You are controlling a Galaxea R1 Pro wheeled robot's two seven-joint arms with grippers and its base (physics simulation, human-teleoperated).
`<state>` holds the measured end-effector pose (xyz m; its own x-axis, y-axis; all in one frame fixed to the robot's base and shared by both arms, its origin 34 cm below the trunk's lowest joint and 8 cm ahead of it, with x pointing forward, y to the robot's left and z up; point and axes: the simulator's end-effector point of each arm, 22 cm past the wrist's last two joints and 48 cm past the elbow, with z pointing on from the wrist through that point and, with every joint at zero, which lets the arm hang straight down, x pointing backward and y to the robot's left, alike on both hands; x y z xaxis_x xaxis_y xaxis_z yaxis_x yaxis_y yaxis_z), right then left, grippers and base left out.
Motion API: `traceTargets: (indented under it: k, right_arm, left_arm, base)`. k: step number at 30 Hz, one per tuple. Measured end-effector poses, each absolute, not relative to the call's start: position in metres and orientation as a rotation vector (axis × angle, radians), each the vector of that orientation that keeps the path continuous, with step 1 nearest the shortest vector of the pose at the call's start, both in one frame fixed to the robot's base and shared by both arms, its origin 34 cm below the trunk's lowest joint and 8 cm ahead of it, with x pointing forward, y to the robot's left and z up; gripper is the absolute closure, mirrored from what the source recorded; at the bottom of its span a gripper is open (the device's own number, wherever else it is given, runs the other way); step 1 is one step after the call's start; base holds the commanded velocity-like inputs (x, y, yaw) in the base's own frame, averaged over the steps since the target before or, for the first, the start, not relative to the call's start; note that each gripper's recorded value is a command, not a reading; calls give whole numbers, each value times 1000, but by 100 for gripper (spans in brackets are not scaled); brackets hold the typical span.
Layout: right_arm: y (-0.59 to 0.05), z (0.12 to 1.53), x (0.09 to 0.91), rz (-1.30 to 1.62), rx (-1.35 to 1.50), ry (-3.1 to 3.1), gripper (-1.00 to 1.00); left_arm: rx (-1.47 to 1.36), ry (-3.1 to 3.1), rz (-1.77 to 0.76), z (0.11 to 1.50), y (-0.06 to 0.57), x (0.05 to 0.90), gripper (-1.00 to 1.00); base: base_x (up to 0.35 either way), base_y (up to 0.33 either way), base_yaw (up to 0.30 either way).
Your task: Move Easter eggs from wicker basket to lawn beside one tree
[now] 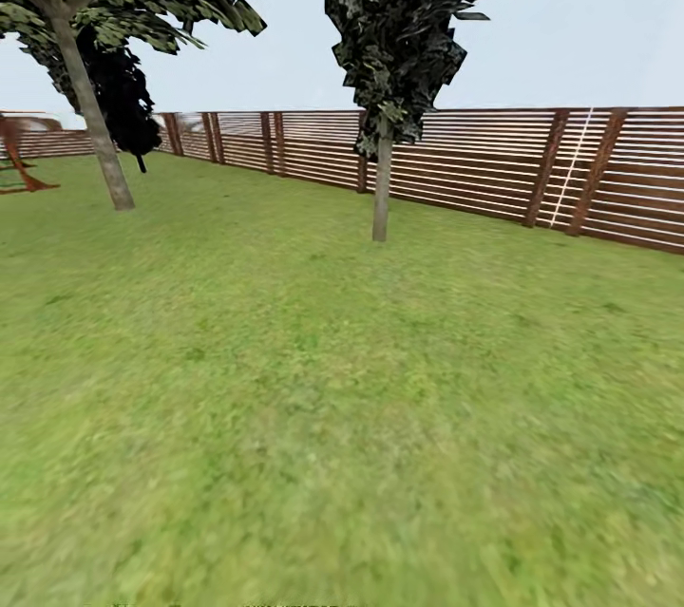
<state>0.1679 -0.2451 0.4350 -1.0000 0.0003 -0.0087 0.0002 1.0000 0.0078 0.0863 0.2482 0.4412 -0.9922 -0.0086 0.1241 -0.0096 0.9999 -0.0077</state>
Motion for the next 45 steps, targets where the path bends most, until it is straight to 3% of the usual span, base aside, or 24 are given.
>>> traceTargets:
  k: [45]
  right_arm:
    - [-246, 434, 160, 10, -4, 3146, -100]
  left_arm:
    - [14, -2985, 12, 443, 248, 74, -100]
  base:
    - [0, 0, 246]
